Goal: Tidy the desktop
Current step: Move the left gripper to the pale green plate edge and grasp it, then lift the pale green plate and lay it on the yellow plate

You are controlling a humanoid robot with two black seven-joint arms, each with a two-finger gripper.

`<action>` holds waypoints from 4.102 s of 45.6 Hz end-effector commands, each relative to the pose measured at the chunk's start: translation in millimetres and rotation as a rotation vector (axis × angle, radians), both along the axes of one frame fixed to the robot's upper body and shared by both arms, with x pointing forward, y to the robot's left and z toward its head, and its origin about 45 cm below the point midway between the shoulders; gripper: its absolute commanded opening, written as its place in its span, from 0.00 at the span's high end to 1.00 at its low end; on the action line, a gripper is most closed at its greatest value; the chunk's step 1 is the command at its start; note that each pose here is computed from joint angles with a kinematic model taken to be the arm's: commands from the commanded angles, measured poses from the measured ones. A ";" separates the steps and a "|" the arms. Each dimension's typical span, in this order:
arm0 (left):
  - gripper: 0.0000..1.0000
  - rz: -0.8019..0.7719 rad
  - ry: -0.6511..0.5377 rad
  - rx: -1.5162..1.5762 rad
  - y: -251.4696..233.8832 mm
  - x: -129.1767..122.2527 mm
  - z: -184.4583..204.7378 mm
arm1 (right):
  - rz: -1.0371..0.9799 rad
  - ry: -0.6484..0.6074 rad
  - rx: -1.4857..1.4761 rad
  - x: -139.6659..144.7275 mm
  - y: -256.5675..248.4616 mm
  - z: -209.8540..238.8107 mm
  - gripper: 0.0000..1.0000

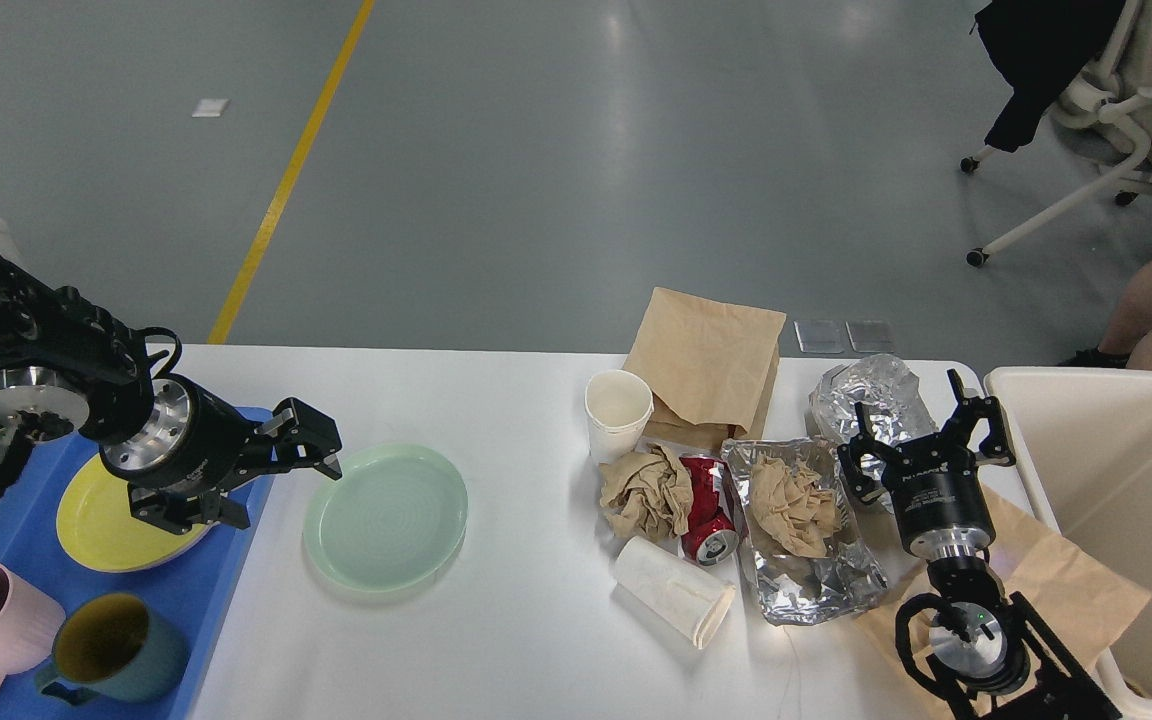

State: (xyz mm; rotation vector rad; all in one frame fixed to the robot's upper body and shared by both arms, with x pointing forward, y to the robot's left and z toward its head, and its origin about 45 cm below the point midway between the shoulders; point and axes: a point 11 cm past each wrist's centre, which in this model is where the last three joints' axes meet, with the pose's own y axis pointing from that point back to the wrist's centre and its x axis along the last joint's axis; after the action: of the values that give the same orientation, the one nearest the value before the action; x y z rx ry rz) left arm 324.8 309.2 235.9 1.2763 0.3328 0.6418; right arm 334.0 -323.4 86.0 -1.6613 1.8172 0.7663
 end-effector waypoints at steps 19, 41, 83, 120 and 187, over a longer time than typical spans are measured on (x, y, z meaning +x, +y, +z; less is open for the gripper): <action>0.04 0.269 0.038 -0.021 -4.5 -6.2 -127.0 | 0.000 0.000 0.000 0.0 0.0 0.0 0.00; 0.24 0.357 -0.023 0.004 -10.9 -14.6 -161.9 | 0.000 0.000 0.000 0.0 0.0 0.0 0.00; 0.99 0.401 -0.016 -0.002 -7.1 -18.0 -176.2 | 0.000 0.000 0.000 0.0 0.0 0.0 0.00; 1.00 0.333 -0.015 -0.025 5.2 1.8 -102.5 | 0.000 0.000 0.000 0.0 0.0 0.0 0.00; 1.00 0.353 -0.082 0.249 235.9 11.9 -80.3 | 0.000 0.000 0.000 0.0 0.0 0.0 0.00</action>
State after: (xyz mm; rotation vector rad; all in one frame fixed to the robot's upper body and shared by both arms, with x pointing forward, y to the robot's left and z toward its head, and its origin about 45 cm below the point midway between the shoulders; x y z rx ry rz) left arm 337.2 549.5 168.7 1.4035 0.4280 1.0506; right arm 334.0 -323.3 86.0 -1.6618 1.8173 0.7662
